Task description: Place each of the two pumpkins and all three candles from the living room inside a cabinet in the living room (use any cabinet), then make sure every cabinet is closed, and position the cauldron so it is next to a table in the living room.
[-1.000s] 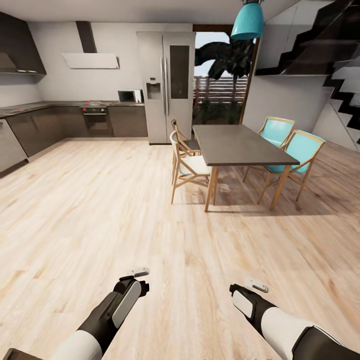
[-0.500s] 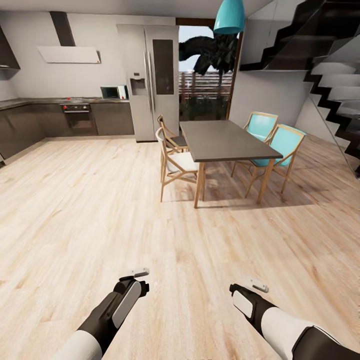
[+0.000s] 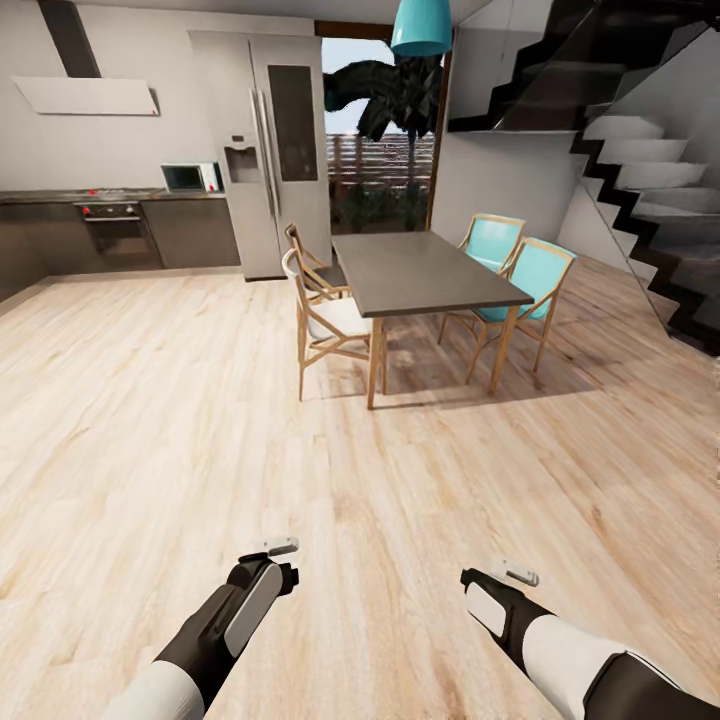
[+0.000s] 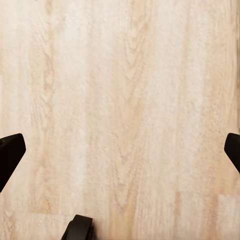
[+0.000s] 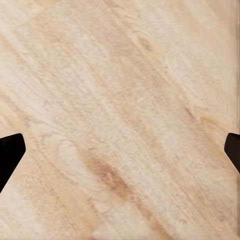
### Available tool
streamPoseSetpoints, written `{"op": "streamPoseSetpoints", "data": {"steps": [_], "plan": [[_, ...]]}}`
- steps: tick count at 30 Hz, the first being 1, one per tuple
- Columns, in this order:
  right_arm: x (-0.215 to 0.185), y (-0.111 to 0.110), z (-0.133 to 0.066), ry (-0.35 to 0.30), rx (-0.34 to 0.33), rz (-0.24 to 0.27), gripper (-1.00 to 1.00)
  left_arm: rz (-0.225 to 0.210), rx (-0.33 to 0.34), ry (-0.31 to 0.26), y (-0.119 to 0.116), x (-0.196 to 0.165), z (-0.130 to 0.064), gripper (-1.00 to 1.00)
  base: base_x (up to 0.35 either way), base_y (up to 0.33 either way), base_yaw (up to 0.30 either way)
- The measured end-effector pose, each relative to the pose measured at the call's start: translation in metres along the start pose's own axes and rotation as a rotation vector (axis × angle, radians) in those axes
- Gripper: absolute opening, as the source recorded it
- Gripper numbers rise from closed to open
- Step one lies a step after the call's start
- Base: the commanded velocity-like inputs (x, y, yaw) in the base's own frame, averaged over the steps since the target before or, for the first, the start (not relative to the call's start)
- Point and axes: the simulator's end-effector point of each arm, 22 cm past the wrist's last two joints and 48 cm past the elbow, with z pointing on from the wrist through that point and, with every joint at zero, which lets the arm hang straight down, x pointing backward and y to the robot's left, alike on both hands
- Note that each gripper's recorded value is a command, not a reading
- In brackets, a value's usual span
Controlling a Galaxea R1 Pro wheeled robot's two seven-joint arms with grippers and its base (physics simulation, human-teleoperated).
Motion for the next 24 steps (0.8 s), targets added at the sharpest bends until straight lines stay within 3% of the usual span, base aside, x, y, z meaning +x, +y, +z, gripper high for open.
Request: {"op": "streamPoseSetpoints", "data": {"steps": [24], "plan": [[0.0044,-0.0022,0.0036,0.008,0.005,-0.003,1.0,0.009,0.0,0.005,-0.0025,0.003,0.0026,1.0,0.0,0.0,-0.257]]}}
